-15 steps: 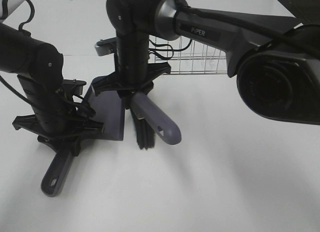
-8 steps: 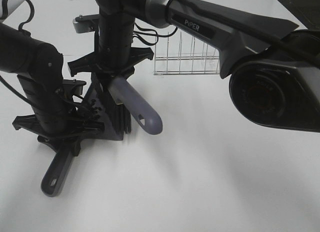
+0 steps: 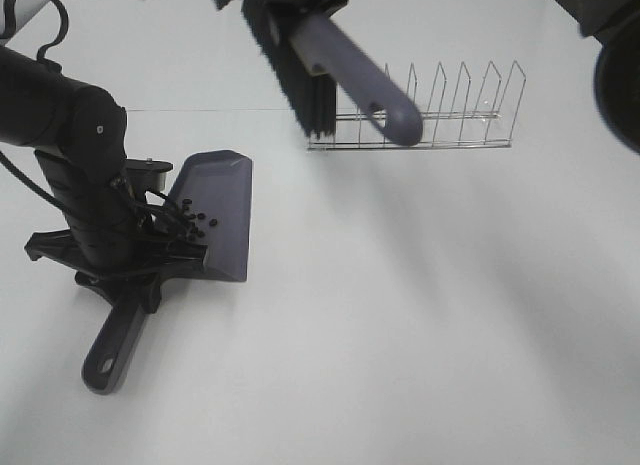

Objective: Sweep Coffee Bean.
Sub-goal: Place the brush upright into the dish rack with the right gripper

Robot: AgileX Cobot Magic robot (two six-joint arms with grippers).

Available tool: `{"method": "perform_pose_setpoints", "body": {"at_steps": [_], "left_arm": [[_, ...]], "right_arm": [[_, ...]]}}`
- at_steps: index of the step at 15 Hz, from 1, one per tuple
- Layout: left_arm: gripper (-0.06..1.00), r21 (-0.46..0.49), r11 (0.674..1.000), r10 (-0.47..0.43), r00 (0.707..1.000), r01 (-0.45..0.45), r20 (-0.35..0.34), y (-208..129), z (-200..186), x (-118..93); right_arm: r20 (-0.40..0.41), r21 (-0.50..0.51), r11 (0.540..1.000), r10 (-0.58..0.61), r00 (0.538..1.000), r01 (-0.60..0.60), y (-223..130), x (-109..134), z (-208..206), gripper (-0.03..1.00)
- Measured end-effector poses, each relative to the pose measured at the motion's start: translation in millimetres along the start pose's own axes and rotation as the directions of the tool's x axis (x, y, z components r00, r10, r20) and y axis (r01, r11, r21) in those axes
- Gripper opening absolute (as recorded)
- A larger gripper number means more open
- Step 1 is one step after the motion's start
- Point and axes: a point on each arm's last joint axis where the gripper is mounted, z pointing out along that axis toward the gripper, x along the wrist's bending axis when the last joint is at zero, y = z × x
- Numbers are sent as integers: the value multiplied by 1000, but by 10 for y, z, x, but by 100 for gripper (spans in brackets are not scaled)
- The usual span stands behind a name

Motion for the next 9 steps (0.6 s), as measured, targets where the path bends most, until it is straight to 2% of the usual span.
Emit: {"method": "perform_pose_setpoints", "body": {"at_steps": [3,5,7,9], "left_arm": [[27,0,1000,0,1000,0,0,0,0,0],[27,0,1000,0,1000,0,0,0,0,0],[27,0,1000,0,1000,0,0,0,0,0],[27,1,1000,0,1000,0,0,-1,0,0]], "right_arm": [[102,66,989,124,987,-131,-150,-881,-109,28],[164,130,968,195,967,-217,-353,-1364,-77,28],[187,205,933,258,948,-295,-581,-1713,26,28],[187,275,905,280,942,-324,-770,-1872,160,28]]}}
